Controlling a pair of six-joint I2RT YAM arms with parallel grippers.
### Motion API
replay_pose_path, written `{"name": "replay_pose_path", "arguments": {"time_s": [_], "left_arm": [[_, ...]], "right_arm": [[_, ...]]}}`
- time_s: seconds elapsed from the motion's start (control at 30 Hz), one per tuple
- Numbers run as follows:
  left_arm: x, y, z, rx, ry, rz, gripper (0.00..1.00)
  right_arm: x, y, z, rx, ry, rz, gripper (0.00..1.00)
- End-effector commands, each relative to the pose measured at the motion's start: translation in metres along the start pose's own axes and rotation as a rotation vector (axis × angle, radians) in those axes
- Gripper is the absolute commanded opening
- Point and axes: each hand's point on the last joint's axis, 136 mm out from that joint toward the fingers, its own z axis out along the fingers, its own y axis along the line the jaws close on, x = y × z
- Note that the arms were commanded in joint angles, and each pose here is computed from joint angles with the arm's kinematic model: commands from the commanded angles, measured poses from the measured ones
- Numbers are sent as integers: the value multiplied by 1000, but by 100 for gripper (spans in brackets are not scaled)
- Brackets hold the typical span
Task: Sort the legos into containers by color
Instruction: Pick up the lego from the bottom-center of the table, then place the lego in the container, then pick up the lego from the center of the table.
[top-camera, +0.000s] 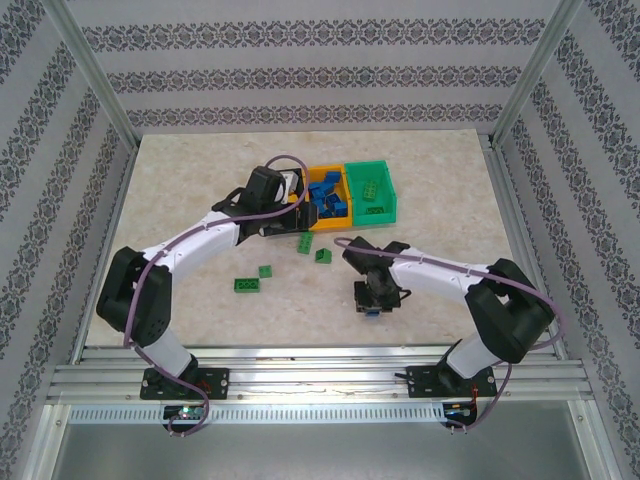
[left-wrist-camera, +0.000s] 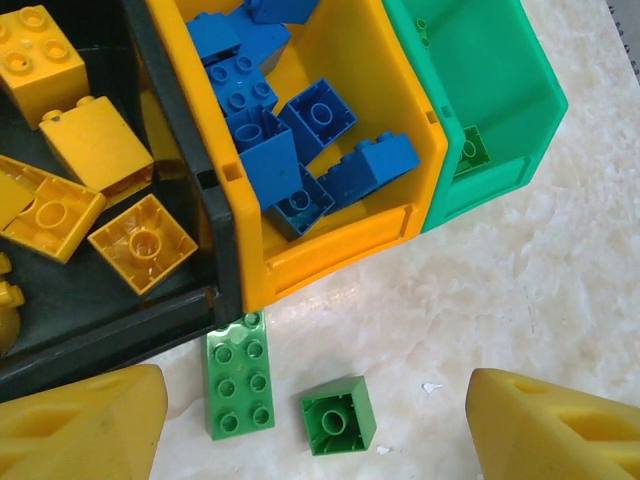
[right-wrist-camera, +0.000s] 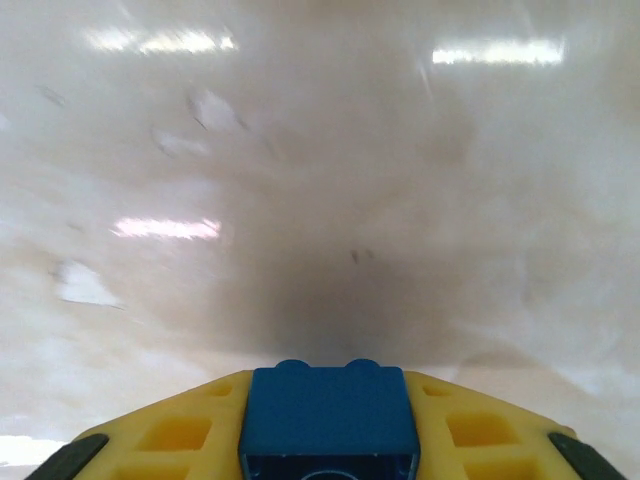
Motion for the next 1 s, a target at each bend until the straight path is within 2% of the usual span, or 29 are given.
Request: {"name": "replay_pose_path", "arguments": {"time_s": [0.0, 0.1, 0.27, 0.37, 0.5, 0.6, 0.67, 0.83, 0.97], "left_arm": [[15, 4, -11, -27, 17, -4, 78], [31, 12, -16, -52, 46, -7, 78], [69, 28, -18, -93, 172, 5, 79], [88, 34, -19, -107, 236, -4, 79], [104, 52, -27, -192, 267, -13, 79], [109, 63, -35, -221, 255, -40, 80], [113, 67, -37, -222, 252, -60, 81], [114, 70, -33, -211, 267, -65, 81], [101, 65, -21, -180, 247, -73, 81]], "right_arm": [[-44, 16, -22, -104, -87, -19, 33], [-97, 31, -50, -184, -182, -19, 33], [-191, 63, -89, -264, -342, -44, 37], [-238, 79, -102, -292, -407, -62, 41], [-282, 95, -110, -299, -437, -90, 45], [-291, 101, -113, -296, -444, -103, 53], [-288, 101, -112, -289, -443, -114, 55], [-245, 104, -101, -274, -413, -181, 54], [-199, 99, -82, -247, -375, -218, 54]]}}
